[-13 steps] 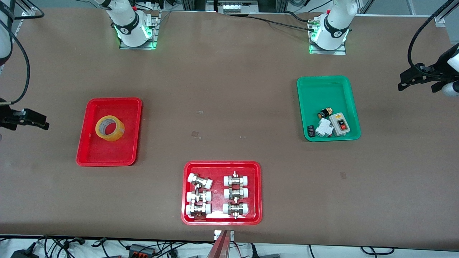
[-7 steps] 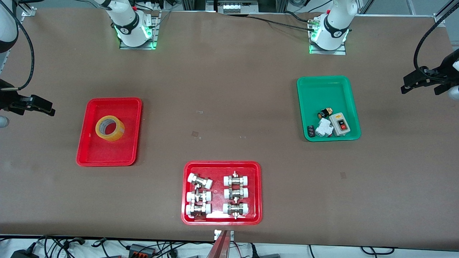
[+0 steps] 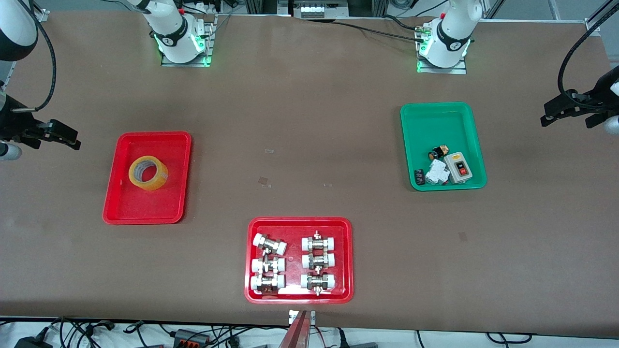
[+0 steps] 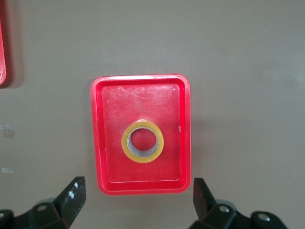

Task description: Left arm passes tape to right arm into tray

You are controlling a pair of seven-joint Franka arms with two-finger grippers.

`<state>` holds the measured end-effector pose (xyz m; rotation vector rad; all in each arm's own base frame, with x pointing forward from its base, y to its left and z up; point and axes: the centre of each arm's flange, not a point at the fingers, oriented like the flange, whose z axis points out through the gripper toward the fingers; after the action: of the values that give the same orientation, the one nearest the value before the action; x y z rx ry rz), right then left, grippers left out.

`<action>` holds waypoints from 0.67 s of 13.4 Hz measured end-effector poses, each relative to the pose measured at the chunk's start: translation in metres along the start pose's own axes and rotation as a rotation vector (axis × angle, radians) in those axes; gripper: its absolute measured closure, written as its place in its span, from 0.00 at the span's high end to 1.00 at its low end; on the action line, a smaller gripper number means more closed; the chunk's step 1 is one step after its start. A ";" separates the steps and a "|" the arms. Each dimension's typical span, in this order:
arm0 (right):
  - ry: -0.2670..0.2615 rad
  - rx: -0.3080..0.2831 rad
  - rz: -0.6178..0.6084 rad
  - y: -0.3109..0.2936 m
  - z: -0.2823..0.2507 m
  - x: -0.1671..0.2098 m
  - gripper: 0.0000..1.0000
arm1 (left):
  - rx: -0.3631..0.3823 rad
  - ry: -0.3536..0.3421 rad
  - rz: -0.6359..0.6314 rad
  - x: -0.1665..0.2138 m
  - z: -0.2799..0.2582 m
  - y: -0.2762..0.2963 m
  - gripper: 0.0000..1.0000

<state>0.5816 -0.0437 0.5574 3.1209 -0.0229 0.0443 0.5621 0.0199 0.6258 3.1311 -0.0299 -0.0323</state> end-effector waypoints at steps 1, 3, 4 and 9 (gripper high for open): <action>-0.006 0.001 0.000 0.000 -0.007 -0.004 1.00 | 0.000 0.000 0.000 0.000 0.000 0.000 1.00; -0.007 0.002 0.001 0.000 -0.019 -0.013 1.00 | 0.000 0.000 0.000 0.000 0.000 0.000 1.00; -0.004 0.002 0.000 -0.001 -0.023 -0.015 1.00 | 0.000 0.000 0.000 0.000 0.000 0.000 1.00; -0.016 0.003 -0.024 -0.014 -0.018 -0.014 1.00 | 0.000 -0.001 0.000 0.000 0.001 0.000 1.00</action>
<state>0.5677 -0.0291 0.5749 3.1243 0.0138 0.0191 0.5625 0.0199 0.6251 3.1308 -0.0298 -0.0343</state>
